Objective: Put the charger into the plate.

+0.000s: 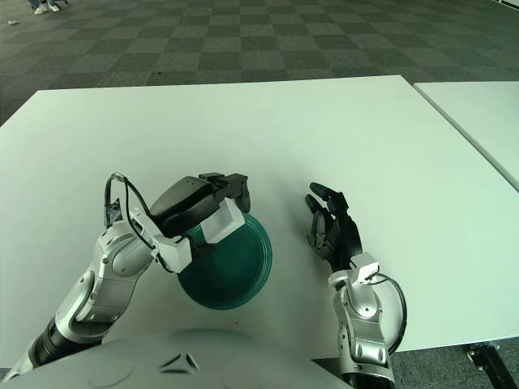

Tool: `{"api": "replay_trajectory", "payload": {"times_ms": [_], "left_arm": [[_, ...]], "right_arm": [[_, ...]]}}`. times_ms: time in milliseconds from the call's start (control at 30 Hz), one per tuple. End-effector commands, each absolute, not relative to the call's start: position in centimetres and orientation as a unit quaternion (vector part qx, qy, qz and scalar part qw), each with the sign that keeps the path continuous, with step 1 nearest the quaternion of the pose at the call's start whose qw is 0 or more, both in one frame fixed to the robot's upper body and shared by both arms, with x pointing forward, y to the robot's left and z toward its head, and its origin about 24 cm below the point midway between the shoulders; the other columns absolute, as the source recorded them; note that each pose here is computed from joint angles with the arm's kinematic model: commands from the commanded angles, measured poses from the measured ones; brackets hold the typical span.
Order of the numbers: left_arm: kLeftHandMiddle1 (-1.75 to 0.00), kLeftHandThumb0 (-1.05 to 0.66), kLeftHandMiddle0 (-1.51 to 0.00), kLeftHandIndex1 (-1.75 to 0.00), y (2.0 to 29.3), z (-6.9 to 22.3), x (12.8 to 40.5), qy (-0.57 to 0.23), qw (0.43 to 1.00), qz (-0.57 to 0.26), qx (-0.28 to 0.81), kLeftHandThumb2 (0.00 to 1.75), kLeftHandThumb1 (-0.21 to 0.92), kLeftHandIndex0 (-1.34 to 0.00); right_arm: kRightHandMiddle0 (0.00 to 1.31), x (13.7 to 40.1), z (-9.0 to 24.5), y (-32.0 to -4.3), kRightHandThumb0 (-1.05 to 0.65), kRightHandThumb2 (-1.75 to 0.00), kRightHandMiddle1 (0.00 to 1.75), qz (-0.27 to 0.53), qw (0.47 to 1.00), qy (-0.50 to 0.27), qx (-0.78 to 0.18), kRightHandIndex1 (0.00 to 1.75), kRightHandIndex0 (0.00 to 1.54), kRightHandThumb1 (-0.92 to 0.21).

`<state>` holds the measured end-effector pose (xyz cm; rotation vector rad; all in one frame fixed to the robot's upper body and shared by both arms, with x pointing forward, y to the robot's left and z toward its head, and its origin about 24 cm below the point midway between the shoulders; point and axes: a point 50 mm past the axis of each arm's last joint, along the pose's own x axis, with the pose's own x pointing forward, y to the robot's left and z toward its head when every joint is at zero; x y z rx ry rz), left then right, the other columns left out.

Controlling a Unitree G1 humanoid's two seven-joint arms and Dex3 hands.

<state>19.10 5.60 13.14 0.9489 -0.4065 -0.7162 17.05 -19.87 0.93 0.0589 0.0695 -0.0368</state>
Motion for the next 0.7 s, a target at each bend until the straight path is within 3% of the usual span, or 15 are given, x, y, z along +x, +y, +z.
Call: {"api": "replay_trajectory", "payload": {"times_ms": [0,133,200,333,467,533,567,667], "left_arm": [[-1.69,-0.01,-0.83,-1.75,5.7,12.4,19.1,-0.186,0.81,-0.34,0.44,1.63,0.03,-0.61],[-1.72,-0.01,-0.81,-1.75,5.6,11.9,19.2,-0.182,0.809,-0.351,0.436,1.64,0.03,-0.61],[-1.74,-0.01,-0.84,-1.68,5.6,11.7,19.2,-0.178,0.807,-0.359,0.433,1.66,0.0,-0.67],[-1.74,-0.01,-0.81,-1.5,5.7,11.3,19.2,-0.171,0.803,-0.372,0.433,1.55,0.05,-0.72],[-1.75,-0.01,-0.53,-1.7,5.8,11.0,19.3,-0.16,0.797,-0.384,0.438,1.31,0.31,-0.5],[-1.75,-0.01,-0.47,-1.72,6.0,10.9,19.3,-0.154,0.792,-0.39,0.443,1.25,0.37,-0.45],[-1.75,-0.15,-0.53,-1.73,6.0,10.9,19.4,-0.151,0.79,-0.392,0.445,1.11,0.48,-0.41],[-1.75,-0.31,-0.53,-1.74,6.1,10.7,19.3,-0.141,0.779,-0.406,0.456,0.88,0.65,-0.34]], "right_arm": [[0.0,15.7,-1.2,-19.7,-0.72,-0.77,0.82,-0.02,0.993,0.101,0.051,0.11,0.29,-0.92],[0.0,15.7,-1.2,-19.7,-0.72,-0.77,0.81,-0.022,0.994,0.1,0.046,0.11,0.28,-0.92],[0.0,15.7,-1.2,-19.6,-0.73,-0.76,0.81,-0.019,0.994,0.1,0.042,0.1,0.28,-0.92],[0.0,15.7,-1.1,-19.5,-0.75,-0.77,0.8,-0.015,0.994,0.101,0.035,0.09,0.26,-0.92],[0.0,15.7,-1.0,-19.4,-0.77,-0.77,0.8,-0.013,0.994,0.101,0.027,0.09,0.26,-0.92],[0.0,15.7,-1.0,-19.4,-0.78,-0.77,0.8,-0.013,0.994,0.101,0.026,0.09,0.26,-0.92],[0.0,15.7,-1.0,-19.3,-0.78,-0.77,0.81,-0.013,0.994,0.102,0.025,0.09,0.26,-0.92],[0.0,15.7,-1.0,-19.3,-0.79,-0.77,0.81,-0.013,0.994,0.104,0.024,0.1,0.26,-0.92]]}}
